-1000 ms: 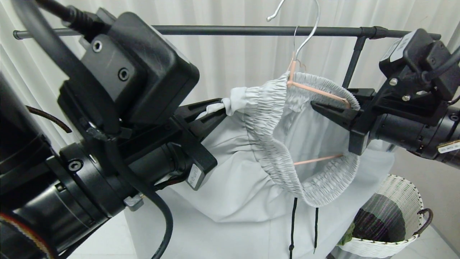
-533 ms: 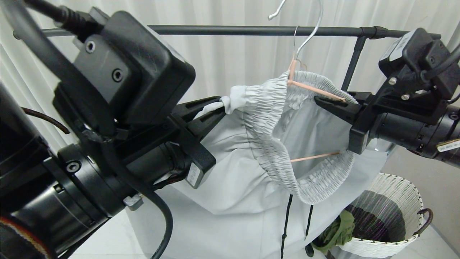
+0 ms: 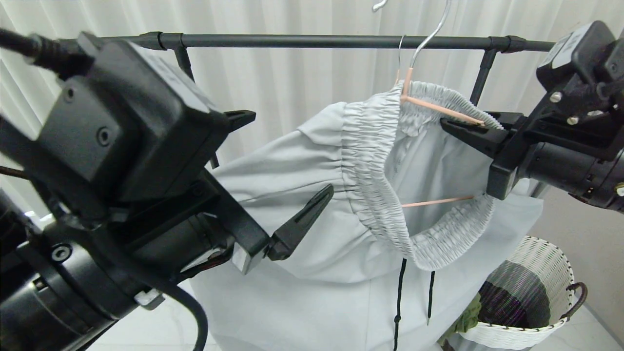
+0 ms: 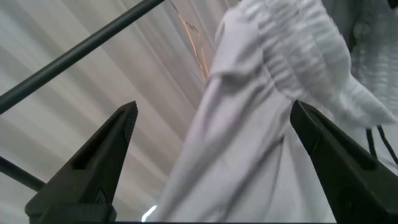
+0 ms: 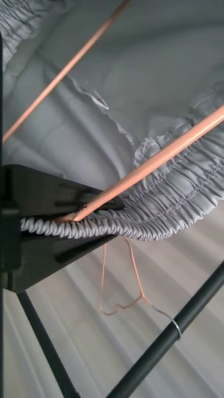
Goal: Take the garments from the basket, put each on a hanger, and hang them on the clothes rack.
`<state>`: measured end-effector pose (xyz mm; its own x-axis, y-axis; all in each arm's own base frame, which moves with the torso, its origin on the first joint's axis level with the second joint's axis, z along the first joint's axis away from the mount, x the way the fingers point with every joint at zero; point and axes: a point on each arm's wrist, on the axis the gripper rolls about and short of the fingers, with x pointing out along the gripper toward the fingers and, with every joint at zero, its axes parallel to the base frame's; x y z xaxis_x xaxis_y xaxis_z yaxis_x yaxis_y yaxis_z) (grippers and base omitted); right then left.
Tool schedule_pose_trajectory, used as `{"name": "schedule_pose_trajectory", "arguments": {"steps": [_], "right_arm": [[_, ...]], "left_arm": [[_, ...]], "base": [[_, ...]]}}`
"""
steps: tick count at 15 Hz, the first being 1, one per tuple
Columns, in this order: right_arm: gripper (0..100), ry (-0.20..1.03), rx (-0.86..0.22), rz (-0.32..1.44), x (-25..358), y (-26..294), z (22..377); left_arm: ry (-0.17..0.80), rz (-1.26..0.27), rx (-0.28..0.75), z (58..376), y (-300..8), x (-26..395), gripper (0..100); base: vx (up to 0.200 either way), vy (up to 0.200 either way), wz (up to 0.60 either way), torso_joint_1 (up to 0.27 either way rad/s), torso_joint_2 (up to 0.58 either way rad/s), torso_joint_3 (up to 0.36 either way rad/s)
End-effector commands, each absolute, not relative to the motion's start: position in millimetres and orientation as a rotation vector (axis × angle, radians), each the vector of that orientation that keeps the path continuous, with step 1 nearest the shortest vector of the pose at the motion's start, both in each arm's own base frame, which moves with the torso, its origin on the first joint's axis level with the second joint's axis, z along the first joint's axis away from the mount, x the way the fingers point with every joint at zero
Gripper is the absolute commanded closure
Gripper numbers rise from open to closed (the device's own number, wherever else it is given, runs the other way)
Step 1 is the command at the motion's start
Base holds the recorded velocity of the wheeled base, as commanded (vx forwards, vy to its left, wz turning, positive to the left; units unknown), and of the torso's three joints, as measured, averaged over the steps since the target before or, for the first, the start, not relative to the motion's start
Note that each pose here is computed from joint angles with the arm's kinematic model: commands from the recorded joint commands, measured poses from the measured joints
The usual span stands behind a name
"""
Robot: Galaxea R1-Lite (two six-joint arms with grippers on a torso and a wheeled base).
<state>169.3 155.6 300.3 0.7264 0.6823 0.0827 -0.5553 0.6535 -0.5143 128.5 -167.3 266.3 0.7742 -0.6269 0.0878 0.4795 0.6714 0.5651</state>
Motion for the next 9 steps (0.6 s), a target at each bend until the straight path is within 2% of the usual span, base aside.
{"name": "schedule_pose_trajectory", "arguments": {"steps": [1, 6, 9], "right_arm": [[100, -0.297, -0.48, 0.69, 167.6, 149.0, 305.5], [100, -0.266, -0.491, 0.685, 163.7, 142.0, 313.8], [100, -0.271, -0.488, 0.672, 167.1, 144.6, 317.9]], "left_arm": [[-0.298, -0.618, 0.544, 262.4, -144.8, 113.3, 0], [-0.212, -0.474, 0.582, 227.0, -90.7, 100.2, 0], [-0.119, -0.487, 0.61, 198.2, -85.0, 97.7, 0]], "base": [[0.0, 0.0, 0.0, 0.0, 0.0, 0.0], [0.0, 0.0, 0.0, 0.0, 0.0, 0.0], [0.0, 0.0, 0.0, 0.0, 0.0, 0.0]]}}
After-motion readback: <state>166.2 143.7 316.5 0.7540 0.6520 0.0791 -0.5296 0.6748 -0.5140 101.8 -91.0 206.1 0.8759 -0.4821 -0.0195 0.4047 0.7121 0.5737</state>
